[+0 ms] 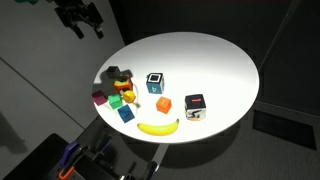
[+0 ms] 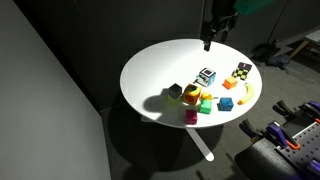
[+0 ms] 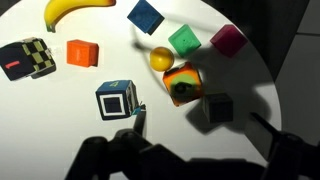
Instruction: Pick up the gray block and put it on top of the light green block
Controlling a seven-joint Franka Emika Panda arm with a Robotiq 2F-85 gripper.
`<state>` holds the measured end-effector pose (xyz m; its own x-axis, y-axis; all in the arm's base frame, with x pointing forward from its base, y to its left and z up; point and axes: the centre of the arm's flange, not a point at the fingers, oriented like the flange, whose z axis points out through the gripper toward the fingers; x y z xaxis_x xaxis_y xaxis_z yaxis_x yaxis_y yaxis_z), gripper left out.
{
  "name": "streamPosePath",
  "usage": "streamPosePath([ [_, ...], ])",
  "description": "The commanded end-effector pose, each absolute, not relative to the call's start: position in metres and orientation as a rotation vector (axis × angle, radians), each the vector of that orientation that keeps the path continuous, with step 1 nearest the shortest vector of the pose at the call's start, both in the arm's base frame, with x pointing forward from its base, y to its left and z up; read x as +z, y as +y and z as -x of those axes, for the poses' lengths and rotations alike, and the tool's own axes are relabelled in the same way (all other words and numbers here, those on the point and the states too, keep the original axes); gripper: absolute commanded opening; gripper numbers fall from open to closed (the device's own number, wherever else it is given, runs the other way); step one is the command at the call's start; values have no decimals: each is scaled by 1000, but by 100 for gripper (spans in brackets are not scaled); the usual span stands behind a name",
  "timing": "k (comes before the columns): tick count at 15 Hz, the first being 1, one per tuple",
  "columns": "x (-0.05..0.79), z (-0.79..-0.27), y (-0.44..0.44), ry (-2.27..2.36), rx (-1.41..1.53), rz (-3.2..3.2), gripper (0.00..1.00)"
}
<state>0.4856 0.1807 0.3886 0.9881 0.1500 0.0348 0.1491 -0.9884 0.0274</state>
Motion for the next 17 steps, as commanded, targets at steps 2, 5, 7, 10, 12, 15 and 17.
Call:
streamPosePath([
  [2,415,-467,174,253,44,-3093,100],
  [5,424,-461,173,265,44,-3089,100],
  [7,417,-471,178,245,50,-3091,100],
  [10,417,-471,179,248,49,-3090,100],
  [12,414,-471,179,248,41,-3090,100],
  [15,414,-471,179,248,39,-3090,100],
  [17,414,-471,179,248,39,-3090,100],
])
